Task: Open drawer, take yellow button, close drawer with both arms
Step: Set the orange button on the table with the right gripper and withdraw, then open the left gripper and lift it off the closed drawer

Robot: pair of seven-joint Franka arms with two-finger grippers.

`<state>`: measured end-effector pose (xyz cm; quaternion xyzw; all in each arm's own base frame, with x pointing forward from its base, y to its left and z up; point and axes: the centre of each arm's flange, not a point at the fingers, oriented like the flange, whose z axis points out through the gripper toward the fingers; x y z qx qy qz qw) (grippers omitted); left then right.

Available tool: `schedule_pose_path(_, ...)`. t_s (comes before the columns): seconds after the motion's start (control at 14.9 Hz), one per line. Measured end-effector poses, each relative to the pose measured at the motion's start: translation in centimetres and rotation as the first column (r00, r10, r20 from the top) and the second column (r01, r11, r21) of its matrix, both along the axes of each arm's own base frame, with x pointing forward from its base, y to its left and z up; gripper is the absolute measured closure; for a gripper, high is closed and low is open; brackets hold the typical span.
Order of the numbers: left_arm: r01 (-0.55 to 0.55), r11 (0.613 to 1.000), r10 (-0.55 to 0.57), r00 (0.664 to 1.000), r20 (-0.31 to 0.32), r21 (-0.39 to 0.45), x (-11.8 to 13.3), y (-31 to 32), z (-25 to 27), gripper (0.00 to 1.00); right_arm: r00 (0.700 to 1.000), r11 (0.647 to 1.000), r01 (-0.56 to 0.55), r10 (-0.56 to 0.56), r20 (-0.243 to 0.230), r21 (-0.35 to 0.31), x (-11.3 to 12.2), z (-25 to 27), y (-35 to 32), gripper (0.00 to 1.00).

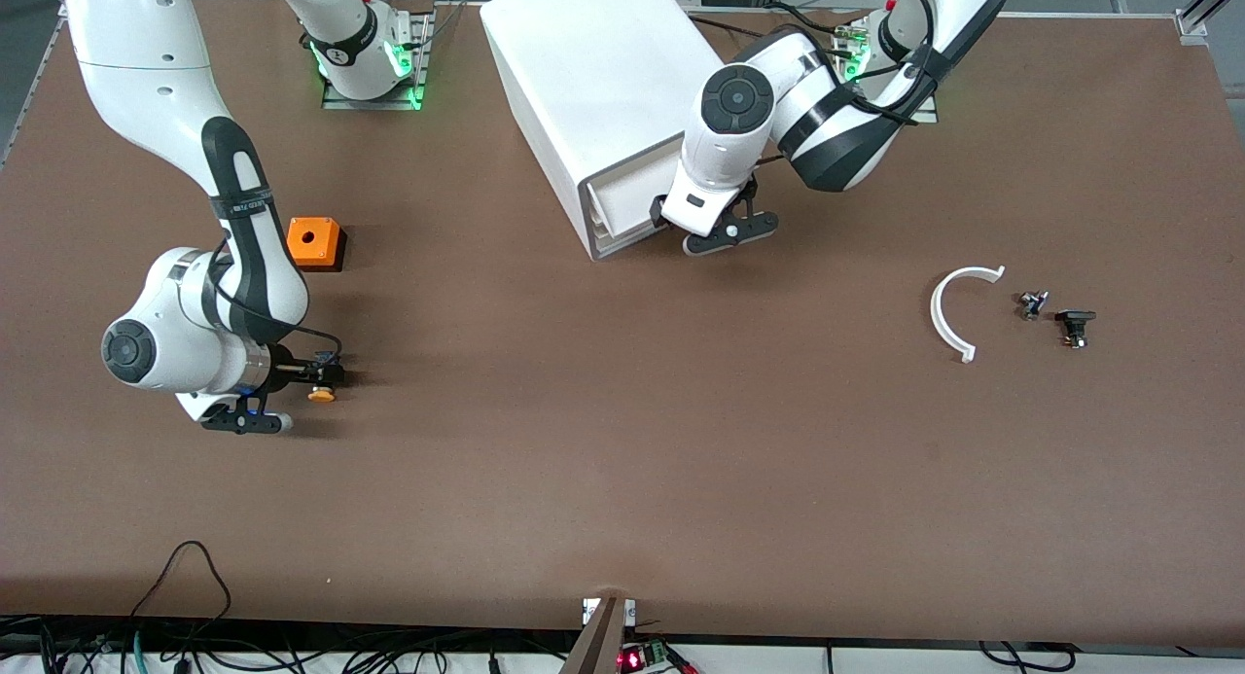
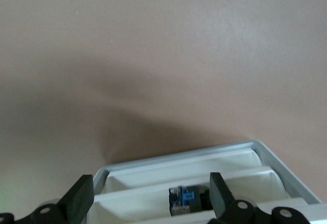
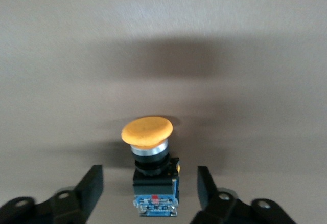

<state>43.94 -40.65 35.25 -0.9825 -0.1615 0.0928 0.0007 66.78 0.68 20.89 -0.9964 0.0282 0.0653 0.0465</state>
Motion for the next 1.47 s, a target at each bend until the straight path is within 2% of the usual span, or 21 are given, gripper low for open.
schedule_pose_path(0.07, 0.006, 1.000, -0.006, 1.000, -0.004, -0.001, -0.4, -0.3, 0.0, 0.00, 1.000, 1.000, -0.006, 0.006, 0.021, -0.003, 0.4, 1.2, 0.1, 0.01)
schedule_pose_path(0.27, 0.022, 1.000, -0.022, 1.000, -0.014, 0.003, -1.3, -0.8, -0.1, 0.00, 0.996, 0.999, -0.035, 0.036, 0.084, -0.019, 1.2, 6.4, 0.2, 0.00)
schedule_pose_path(0.67, 0.028, 1.000, -0.028, 0.999, -0.024, 0.005, -3.1, -1.9, -0.1, 0.00, 0.989, 0.998, -0.049, 0.052, 0.141, -0.025, -0.1, 17.9, -0.3, 0.00)
schedule_pose_path(0.94, 0.030, 1.000, -0.030, 0.999, -0.025, 0.006, -3.3, -2.1, -0.1, 0.00, 0.983, 0.991, -0.097, 0.110, 0.148, -0.094, -3.2, 27.3, -0.7, 0.00)
schedule_pose_path(1.14, 0.032, 0.999, -0.032, 0.999, -0.025, 0.005, -3.4, -2.1, -0.1, 0.00, 0.984, 0.993, -0.094, 0.104, 0.146, -0.073, -6.4, 33.8, -0.4, 0.00)
schedule_pose_path(1.47, 0.037, 0.999, -0.037, 0.998, -0.046, -0.008, -4.4, -2.8, 0.0, 0.00, 0.989, 0.998, -0.033, 0.041, 0.142, -0.059, -8.0, 38.9, 0.8, 0.00)
